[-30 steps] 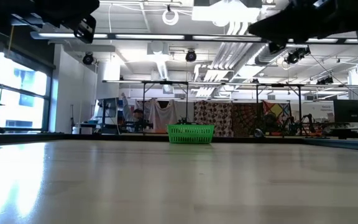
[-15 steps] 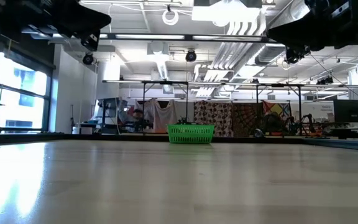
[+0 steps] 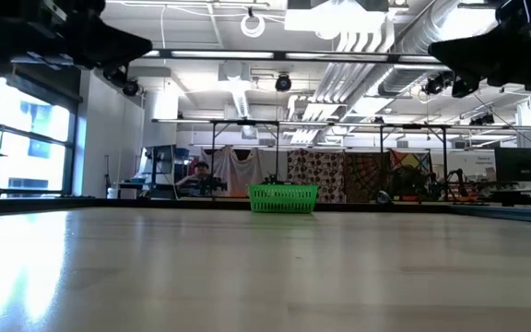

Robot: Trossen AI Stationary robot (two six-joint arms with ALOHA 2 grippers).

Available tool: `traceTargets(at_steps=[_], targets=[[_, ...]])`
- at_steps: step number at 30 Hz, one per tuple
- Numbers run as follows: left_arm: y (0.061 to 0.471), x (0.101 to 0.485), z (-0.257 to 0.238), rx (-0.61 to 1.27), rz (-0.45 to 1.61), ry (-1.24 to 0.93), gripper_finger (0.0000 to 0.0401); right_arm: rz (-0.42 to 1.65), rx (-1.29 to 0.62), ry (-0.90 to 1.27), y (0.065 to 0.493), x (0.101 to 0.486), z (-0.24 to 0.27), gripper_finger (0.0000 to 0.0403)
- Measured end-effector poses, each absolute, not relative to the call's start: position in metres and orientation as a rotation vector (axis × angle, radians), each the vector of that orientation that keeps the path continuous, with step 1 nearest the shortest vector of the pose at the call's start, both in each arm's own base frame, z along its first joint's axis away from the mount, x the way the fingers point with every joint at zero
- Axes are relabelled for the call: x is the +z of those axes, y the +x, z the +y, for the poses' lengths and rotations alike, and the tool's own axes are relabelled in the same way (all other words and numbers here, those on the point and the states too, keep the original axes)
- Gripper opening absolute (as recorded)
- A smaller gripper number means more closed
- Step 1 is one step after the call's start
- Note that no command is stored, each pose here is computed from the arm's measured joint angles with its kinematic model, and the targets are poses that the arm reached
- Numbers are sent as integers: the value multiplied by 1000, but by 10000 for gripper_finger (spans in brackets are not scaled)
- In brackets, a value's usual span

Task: Sort rubber bands into baskets
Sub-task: Return to Home Position

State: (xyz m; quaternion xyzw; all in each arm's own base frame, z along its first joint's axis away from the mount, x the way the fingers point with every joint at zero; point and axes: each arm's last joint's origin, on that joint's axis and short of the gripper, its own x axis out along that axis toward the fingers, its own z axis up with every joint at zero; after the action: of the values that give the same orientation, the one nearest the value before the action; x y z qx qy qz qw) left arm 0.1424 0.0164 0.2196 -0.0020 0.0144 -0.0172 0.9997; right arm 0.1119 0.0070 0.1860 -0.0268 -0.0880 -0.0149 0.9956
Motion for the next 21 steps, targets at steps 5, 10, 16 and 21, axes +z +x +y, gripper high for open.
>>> traceTargets(at_steps=[5,10,16,21], targets=[[124,213,15,11,-24,-19,0,-141,-92,-48,103,182,4,0],[104,209,13,59,1,-26,0,-143,-92,-40,96,180,4,0],[83,205,11,104,-2,-25,0,-110,-116,-46,96,177,3,0],[84,203,12,116,-3,-7,0,-106,-133,-61,96,177,2,0]])
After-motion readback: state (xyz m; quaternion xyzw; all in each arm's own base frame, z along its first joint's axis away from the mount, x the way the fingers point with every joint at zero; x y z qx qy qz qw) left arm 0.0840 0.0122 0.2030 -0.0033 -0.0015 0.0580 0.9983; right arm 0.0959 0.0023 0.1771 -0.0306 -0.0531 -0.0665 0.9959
